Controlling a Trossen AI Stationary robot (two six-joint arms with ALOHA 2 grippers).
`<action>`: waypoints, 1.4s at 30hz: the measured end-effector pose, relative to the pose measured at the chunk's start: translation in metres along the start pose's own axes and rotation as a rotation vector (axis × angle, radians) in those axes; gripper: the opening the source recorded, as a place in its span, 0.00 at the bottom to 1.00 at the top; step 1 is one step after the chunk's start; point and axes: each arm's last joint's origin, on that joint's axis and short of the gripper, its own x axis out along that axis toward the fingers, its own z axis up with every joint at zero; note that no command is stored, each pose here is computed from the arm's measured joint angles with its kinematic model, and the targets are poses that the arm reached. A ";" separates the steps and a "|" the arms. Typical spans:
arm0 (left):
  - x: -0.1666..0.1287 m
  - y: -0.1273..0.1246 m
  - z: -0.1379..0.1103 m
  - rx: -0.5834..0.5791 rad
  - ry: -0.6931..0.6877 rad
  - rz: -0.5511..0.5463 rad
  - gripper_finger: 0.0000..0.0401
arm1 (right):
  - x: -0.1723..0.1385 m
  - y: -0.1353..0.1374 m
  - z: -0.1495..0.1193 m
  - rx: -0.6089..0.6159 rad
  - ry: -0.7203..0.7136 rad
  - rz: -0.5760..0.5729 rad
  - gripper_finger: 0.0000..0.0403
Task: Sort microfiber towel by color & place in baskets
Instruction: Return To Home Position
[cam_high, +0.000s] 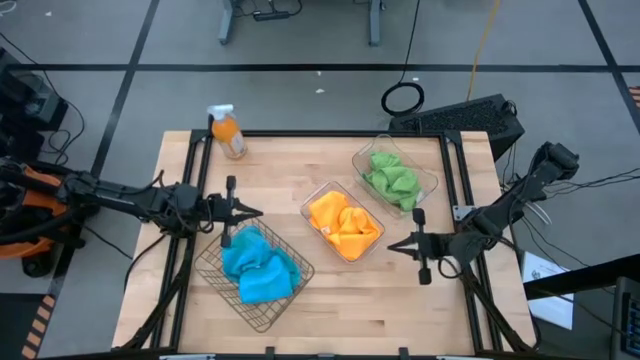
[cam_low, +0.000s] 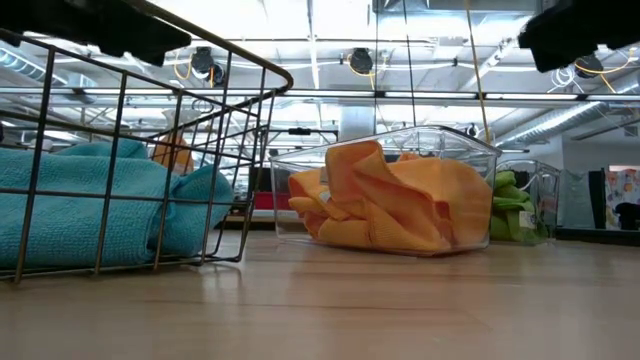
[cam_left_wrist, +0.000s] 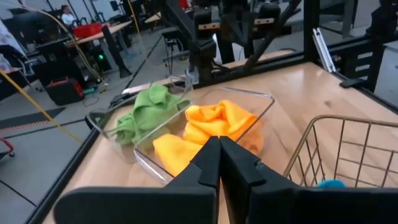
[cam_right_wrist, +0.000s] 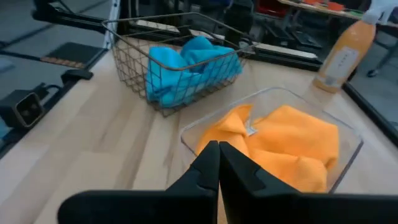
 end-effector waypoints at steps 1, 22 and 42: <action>-0.001 0.000 -0.001 0.001 -0.009 0.003 0.02 | -0.002 -0.001 -0.003 0.008 -0.009 0.013 0.00; -0.005 -0.008 -0.043 0.065 -0.027 0.021 0.03 | -0.009 -0.013 -0.065 0.120 -0.192 0.097 0.00; -0.006 -0.010 -0.044 -0.033 -0.031 -0.021 0.03 | -0.009 -0.016 -0.088 0.100 -0.175 0.090 0.00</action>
